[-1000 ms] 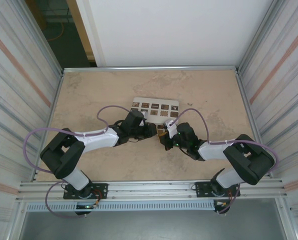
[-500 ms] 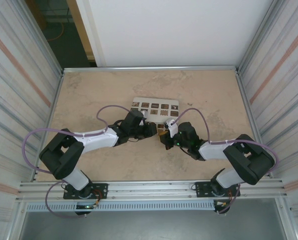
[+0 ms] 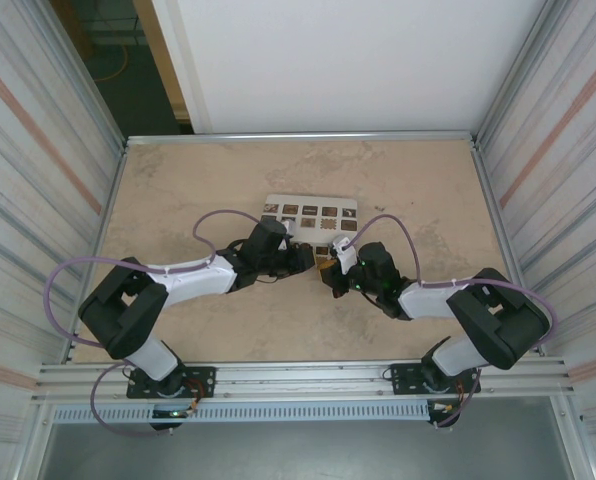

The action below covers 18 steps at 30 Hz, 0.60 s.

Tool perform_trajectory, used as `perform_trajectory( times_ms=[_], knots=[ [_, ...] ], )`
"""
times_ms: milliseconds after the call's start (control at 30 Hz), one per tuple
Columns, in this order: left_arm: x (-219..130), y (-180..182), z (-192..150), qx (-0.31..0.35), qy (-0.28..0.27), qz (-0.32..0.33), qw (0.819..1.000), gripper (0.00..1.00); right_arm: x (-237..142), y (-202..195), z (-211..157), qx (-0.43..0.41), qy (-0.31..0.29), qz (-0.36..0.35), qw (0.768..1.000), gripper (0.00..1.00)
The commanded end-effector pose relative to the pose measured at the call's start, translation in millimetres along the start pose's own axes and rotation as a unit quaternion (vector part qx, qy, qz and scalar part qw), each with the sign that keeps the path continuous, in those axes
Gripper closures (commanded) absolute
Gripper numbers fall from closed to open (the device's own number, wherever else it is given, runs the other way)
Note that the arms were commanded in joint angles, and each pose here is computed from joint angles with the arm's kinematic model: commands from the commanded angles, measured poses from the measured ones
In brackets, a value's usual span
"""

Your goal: Unlock a padlock with a key

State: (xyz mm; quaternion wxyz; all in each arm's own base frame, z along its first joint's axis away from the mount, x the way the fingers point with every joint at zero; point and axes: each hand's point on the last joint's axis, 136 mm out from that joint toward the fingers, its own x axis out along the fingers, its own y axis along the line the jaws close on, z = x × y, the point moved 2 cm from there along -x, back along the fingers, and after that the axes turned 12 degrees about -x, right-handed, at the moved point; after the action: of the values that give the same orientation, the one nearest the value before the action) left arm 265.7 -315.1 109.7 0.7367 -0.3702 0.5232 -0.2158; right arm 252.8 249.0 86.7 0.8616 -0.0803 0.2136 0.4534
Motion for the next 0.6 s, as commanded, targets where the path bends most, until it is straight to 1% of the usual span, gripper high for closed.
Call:
perform_trajectory(
  times_ms=[0, 200, 567],
  knots=[
    [-11.1, -23.4, -11.5, 0.008, 0.029, -0.046, 0.998, 0.86, 0.8, -9.5, 52.3, -0.053, -0.081, -0.014, 0.995, 1.00],
    [-10.3, -24.1, -12.0, 0.009, 0.032, -0.047, 0.998, 0.86, -0.2, -0.3, 57.7, -0.047, -0.096, 0.026, 0.994, 1.00],
    [-6.7, -21.5, -15.8, 0.011, 0.042, -0.045, 0.998, 0.86, 5.5, -0.2, 78.7, -0.040, -0.114, 0.059, 0.991, 1.00]
  ],
)
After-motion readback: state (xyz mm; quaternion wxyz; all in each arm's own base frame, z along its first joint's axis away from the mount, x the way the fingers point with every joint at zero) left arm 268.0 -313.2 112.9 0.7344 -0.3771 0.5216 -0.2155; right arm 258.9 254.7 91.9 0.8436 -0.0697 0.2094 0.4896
